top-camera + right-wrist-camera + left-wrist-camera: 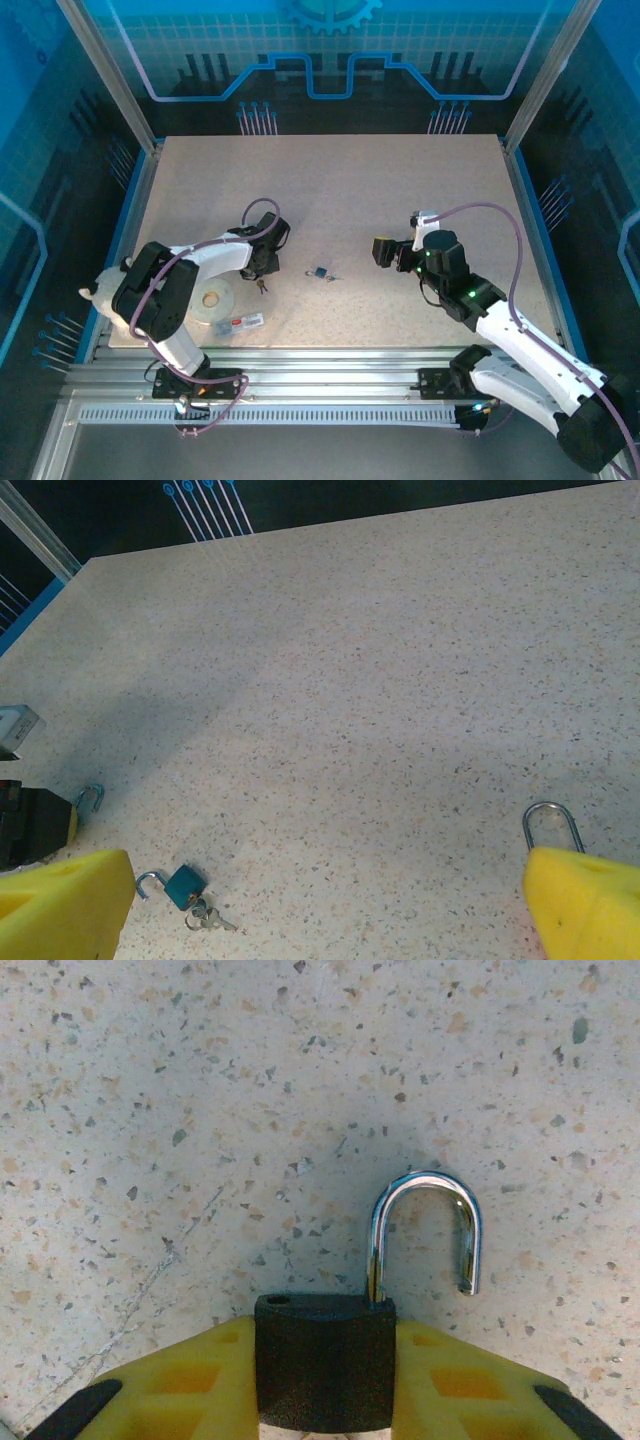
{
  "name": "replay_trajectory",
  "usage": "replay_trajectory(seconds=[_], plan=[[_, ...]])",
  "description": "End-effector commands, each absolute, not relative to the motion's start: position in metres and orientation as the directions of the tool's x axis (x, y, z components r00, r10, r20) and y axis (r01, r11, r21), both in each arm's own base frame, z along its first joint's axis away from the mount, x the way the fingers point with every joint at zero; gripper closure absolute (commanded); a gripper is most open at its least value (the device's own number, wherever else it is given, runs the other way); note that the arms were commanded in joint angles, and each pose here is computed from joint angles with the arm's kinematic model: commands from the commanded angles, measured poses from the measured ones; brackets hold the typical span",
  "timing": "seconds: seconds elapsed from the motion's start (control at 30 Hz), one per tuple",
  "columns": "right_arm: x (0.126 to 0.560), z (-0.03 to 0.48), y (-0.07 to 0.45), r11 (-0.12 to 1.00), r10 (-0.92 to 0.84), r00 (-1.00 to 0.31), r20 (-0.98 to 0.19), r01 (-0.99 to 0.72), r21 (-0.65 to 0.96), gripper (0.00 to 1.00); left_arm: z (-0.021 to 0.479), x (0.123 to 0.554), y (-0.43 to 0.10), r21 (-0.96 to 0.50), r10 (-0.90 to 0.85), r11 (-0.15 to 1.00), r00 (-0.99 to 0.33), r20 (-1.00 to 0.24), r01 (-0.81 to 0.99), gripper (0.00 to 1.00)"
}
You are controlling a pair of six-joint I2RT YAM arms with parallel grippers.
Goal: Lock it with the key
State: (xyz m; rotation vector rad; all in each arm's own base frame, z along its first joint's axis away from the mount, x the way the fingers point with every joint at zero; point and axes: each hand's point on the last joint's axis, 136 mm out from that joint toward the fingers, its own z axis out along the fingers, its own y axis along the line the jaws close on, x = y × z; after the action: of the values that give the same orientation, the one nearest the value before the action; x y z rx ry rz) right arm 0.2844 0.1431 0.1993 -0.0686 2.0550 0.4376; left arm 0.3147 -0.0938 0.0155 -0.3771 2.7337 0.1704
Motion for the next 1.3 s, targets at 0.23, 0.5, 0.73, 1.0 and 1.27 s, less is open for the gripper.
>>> replay_trajectory(seconds=[0.23, 0.5, 0.73, 1.0, 1.27], plan=[[0.288, 0.2, 0.152, 0.918, 0.137, -0.529, -0.838, -0.249, 0.308, 0.0, 0.025, 0.305, -0.101, 0.106, -0.177, 0.966, -0.906, -0.383, -0.234, 0.92], [0.289, 0.193, 0.161, 0.906, 0.127, -0.558, -0.82, -0.271, 0.325, 0.0, 0.041, 0.309, -0.113, 0.107, -0.137, 0.974, -0.897, -0.419, -0.199, 0.97], [0.29, 0.188, 0.169, 0.894, 0.117, -0.581, -0.806, -0.291, 0.34, 0.0, 0.055, 0.315, -0.128, 0.083, -0.115, 0.982, -0.888, -0.446, -0.169, 0.98], [0.29, 0.182, 0.181, 0.872, 0.11, -0.616, -0.78, -0.317, 0.373, 0.0, 0.072, 0.317, -0.154, 0.048, -0.063, 0.994, -0.873, -0.484, -0.099, 1.0], [0.29, 0.178, 0.192, 0.82, 0.135, -0.662, -0.737, -0.342, 0.458, 0.0, 0.098, 0.314, -0.2, -0.039, 0.013, 0.998, -0.846, -0.533, 0.04, 1.0]])
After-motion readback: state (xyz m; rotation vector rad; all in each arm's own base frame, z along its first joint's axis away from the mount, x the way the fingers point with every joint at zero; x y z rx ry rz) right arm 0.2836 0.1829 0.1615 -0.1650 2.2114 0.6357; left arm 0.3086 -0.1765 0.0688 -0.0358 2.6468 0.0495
